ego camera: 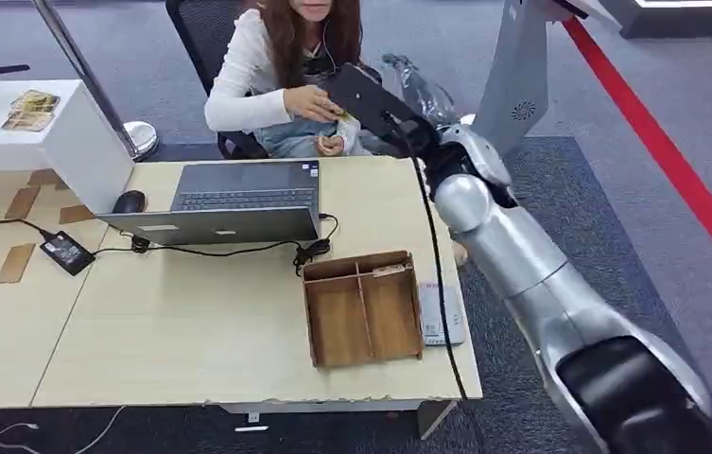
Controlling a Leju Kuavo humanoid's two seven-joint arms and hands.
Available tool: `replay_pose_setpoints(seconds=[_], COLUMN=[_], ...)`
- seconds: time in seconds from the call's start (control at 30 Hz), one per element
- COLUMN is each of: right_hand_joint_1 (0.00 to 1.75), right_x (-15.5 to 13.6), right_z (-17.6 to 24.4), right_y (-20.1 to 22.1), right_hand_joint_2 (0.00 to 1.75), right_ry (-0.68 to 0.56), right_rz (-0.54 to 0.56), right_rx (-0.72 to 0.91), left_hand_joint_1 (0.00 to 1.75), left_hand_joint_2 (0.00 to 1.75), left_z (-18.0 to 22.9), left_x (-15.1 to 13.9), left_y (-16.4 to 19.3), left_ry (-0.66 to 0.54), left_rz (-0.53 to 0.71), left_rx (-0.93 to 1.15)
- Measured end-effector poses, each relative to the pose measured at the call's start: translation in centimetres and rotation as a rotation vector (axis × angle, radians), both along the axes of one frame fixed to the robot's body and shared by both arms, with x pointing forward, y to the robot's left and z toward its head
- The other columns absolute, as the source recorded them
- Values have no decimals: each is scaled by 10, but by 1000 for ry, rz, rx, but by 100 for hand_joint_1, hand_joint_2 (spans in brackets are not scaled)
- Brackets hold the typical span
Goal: Pass the card to the sensor for recognition and then transmit it.
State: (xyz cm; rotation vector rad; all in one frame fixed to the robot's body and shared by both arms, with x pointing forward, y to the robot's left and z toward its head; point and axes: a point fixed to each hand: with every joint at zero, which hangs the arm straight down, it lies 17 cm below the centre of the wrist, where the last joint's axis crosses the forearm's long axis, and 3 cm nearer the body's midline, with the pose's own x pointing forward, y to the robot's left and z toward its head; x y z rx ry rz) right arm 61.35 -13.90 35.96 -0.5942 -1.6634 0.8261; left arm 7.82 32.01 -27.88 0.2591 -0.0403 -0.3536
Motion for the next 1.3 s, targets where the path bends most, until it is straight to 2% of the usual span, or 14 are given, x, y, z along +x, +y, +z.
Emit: replay_pose_setpoints(seconds=[0.1, 0.23, 0.43, 0.57, 0.77, 0.87, 1.3], right_hand_joint_1=[0, 0, 0, 0, 0, 0, 0], right_x=[-6, -20, -45, -63, -92, -112, -149], right_z=[19, 42, 47, 9, -44, -69, -121], right_y=[-39, -60, -51, -58, -66, -57, -18], right_hand_joint_2=[175, 175, 175, 175, 175, 175, 175], right_ry=[-42, -108, -138, -85, -10, 14, 31], right_rz=[-41, -44, -15, -26, -41, -5, 108], right_rx=[-53, -126, -279, -321, -401, -431, -510], left_hand_joint_1=[0, 0, 0, 0, 0, 0, 0], left_hand_joint_2=[0, 0, 0, 0, 0, 0, 0], left_z=[0, 2, 5, 8, 5, 3, 1], left_x=[-3, -1, -19, -30, -20, -20, -9], left_y=[11, 25, 50, 57, 44, 30, 6], left_ry=[2, 8, 116, 177, 119, 116, 56], left_rz=[29, 56, 104, 102, 107, 107, 111], left_rx=[19, 42, 101, 119, 87, 71, 26])
